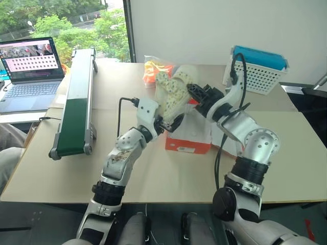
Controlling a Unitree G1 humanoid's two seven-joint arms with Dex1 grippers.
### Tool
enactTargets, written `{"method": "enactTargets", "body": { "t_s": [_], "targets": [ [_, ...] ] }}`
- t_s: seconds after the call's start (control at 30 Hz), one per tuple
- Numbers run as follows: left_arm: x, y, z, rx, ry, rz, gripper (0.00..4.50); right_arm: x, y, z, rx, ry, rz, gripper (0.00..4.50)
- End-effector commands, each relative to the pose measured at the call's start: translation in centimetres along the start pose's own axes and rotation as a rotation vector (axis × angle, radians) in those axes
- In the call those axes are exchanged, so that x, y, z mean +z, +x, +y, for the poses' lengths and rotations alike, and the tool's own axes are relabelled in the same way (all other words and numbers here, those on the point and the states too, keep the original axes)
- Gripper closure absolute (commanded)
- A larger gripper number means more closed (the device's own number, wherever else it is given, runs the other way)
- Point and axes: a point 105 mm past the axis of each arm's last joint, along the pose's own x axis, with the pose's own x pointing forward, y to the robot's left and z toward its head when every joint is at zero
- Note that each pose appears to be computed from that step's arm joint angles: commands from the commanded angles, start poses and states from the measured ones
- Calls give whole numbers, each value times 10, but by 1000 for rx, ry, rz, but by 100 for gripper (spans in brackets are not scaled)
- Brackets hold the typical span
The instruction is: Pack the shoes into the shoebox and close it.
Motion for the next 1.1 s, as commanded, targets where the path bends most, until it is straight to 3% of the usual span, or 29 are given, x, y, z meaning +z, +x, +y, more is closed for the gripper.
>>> {"method": "enactTargets", "body": {
  "t_s": [0.03,0.23,0.33,0.47,0.73,1.1],
  "targets": [
    [5,-8,-7,-68,80,-10,5,46,-8,-6,-79,-38,-144,402],
    [-7,-27,3,-136,153,60,5,58,-15,-34,-245,-93,-39,402],
    [-9,-35,6,-182,201,77,5,54,-18,-45,-306,-152,80,402],
    [-19,-46,2,-280,230,119,5,38,-18,-60,-376,-196,250,402],
    [-22,-49,-2,-320,246,131,5,8,-22,-102,-506,-516,507,402],
    [-20,-52,-7,-299,232,125,5,-13,-14,-121,-512,-627,605,402]
  ]
}}
